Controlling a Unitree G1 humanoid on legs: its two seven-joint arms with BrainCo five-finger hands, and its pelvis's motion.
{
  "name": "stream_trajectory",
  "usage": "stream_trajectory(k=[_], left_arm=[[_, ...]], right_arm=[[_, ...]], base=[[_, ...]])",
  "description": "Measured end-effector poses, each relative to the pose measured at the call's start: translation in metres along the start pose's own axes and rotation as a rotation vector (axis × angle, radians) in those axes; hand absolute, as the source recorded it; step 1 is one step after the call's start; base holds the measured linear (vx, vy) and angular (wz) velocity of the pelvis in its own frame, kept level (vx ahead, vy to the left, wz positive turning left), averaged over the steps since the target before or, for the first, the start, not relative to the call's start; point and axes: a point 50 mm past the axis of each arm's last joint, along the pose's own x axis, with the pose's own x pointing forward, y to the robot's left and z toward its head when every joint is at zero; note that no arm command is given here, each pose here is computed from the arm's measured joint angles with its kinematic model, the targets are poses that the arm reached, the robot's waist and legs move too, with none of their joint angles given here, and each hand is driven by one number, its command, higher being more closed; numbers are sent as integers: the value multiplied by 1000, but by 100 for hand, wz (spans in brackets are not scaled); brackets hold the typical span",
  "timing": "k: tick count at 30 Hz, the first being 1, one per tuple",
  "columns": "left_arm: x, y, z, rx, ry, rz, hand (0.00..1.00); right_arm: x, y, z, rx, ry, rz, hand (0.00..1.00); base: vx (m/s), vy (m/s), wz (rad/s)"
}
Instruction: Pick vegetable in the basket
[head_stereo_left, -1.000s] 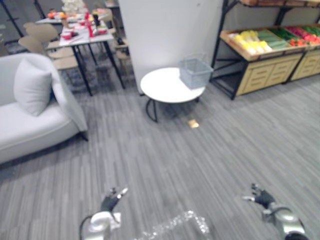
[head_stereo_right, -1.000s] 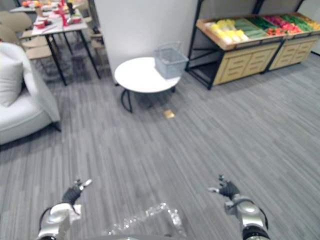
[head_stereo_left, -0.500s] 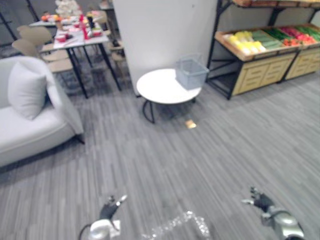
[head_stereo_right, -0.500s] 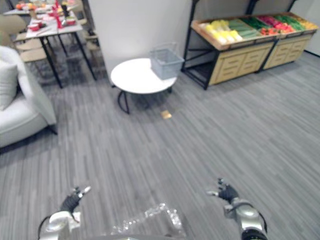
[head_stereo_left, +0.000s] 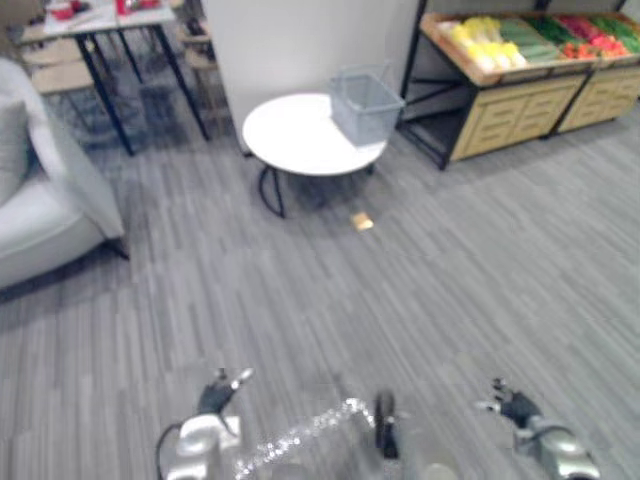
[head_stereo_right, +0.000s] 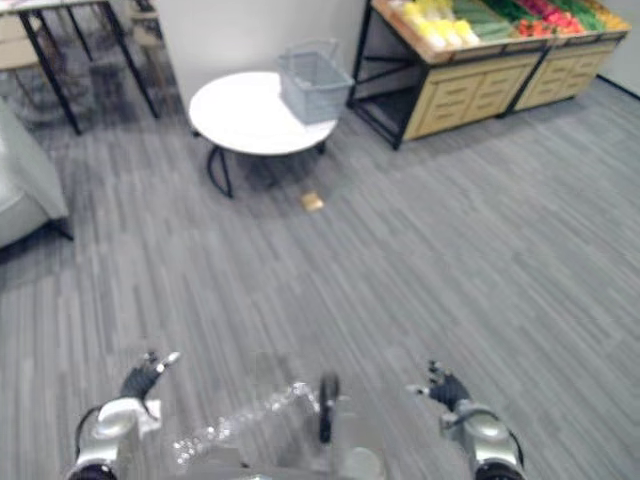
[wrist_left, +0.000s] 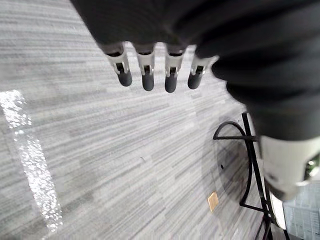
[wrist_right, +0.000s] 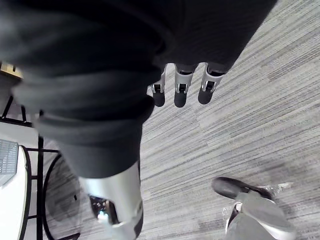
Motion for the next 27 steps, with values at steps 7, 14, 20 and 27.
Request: stream_trajectory(k=[7, 14, 20, 27], left_arm=[[-24, -20, -48, -102, 107, -19, 0], [-32, -27, -57, -88, 120, -68, 0], [-40, -24, -68, -89, 153, -19, 0], [-33, -22, -63, -21, 158, -58, 0]], right_arm=[[-8, -11, -2, -14, -43, -41, 0], [1, -3, 22, -101, -124, -5, 0], [3, -10, 40, -145, -166, -17, 0], [11, 5, 77, -278, -312, -100, 0]], base=[[560, -322, 1], [558, -202, -19], [643, 30, -46], [590, 34, 40]])
